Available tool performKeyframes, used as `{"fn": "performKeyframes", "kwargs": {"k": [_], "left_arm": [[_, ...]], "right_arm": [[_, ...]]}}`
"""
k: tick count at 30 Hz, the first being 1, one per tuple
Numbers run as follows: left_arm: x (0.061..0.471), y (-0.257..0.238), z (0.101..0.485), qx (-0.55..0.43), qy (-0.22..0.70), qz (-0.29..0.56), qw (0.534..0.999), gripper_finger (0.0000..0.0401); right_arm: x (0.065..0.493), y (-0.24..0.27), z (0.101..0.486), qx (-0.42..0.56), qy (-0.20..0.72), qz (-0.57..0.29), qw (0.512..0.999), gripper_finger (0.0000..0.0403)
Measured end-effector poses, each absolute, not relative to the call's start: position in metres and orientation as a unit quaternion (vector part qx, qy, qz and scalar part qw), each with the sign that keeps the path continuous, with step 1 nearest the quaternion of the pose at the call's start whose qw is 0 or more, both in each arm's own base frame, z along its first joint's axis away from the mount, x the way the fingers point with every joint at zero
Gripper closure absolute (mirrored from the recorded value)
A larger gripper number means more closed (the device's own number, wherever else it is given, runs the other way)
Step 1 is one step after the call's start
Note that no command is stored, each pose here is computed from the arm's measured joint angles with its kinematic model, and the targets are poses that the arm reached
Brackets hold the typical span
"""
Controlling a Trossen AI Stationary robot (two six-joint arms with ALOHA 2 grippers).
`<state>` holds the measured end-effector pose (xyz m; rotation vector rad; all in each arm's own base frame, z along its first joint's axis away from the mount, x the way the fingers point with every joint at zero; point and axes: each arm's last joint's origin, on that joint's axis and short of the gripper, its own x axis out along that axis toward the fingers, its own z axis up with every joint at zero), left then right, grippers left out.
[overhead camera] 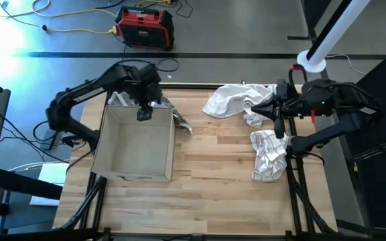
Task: Fold towel
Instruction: Move the bin to the top left of the table
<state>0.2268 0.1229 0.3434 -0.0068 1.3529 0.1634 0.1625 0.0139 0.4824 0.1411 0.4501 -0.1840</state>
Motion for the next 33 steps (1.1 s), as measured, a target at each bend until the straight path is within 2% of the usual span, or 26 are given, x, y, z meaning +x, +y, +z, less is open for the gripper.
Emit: {"fn": "performKeyframes", "kwargs": {"k": [5,8,11,14,15,25,29,33], "left_arm": [[0.235,0.13,0.327,0.015,0.669,0.08,0.739,0.0174],[0.24,0.135,0.318,0.023,0.69,0.109,0.715,0.0203],[0.242,0.133,0.318,0.005,0.688,0.127,0.715,0.0276],[0.242,0.123,0.319,-0.015,0.686,0.142,0.713,0.0372],[0.242,0.118,0.321,-0.028,0.687,0.148,0.711,0.0384],[0.243,0.047,0.331,-0.095,0.689,0.149,0.703,0.0397],[0.249,0.016,0.331,-0.093,0.689,0.087,0.713,0.0399],[0.249,-0.01,0.331,-0.023,0.694,0.015,0.72,0.0399]], "right_arm": [[0.161,0.014,0.48,0.073,0.234,-0.095,0.965,0.0402],[0.161,0.014,0.48,0.073,0.234,-0.095,0.965,0.0402],[0.161,0.014,0.48,0.073,0.237,-0.096,0.964,0.0402],[0.16,0.014,0.479,0.071,0.242,-0.096,0.963,0.0402],[0.16,0.013,0.478,0.071,0.244,-0.097,0.962,0.0402],[0.16,0.011,0.478,0.049,0.241,-0.13,0.961,0.0402],[0.159,0.011,0.478,0.046,0.241,-0.133,0.96,0.0402],[0.159,0.011,0.478,0.039,0.241,-0.131,0.961,0.0402]]}}
